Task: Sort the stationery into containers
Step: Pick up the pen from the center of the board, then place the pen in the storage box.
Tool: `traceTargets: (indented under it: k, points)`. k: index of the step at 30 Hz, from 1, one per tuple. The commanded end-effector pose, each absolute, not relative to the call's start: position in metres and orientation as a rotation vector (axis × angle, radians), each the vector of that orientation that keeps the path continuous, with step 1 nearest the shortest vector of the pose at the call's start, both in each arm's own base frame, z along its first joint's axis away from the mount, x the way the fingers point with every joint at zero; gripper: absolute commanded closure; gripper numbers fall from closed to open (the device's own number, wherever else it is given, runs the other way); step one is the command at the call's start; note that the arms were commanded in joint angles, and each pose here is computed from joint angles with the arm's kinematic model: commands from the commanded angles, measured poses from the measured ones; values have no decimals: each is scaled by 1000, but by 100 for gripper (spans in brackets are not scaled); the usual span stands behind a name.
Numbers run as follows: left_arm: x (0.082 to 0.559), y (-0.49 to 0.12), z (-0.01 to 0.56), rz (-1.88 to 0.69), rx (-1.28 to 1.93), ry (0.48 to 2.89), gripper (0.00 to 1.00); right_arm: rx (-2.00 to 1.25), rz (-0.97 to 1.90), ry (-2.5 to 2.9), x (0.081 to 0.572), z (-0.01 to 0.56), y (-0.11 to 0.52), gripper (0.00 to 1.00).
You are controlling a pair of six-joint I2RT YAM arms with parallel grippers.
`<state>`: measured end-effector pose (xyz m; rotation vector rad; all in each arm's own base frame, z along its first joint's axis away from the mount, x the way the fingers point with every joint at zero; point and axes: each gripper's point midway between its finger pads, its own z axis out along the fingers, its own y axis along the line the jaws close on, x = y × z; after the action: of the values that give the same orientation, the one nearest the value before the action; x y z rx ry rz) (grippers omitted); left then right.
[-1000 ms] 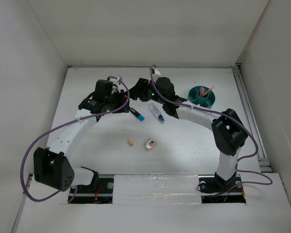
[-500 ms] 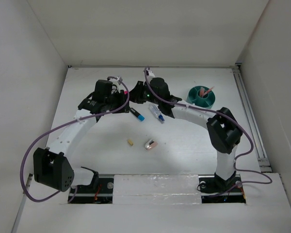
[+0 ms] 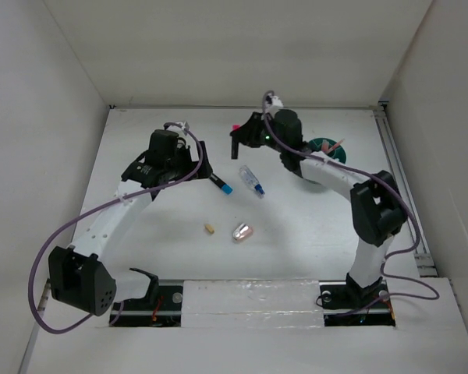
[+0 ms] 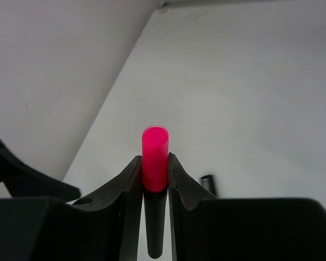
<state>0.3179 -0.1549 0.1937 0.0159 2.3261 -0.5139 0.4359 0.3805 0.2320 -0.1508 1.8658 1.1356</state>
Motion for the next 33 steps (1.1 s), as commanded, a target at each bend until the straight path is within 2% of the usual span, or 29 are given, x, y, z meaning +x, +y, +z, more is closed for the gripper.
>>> traceTargets:
  k: [1,4,5,9,14,26,33]
  points:
    - [324,-133,196,-378,-90,2304,0,-158,989,1590,465,310,304,100]
    - [326,-126,190,-330,-138,2327,0,-129,793,1514,479,303,220,100]
    - [326,-126,190,-330,-138,2327,0,-171,772,1473,475,316,219,100]
    - [323,-132,190,-369,-120,2335,0,-129,550,1466,484,306,134,100]
    - [321,-133,196,-388,-114,2320,0,-62,454,1459,481,301,71,100]
    - [320,-134,197,-403,-109,2311,0,-21,381,1509,490,270,44,100]
    - [319,-136,197,-413,-104,2313,0,4,383,1479,511,282,31,100]
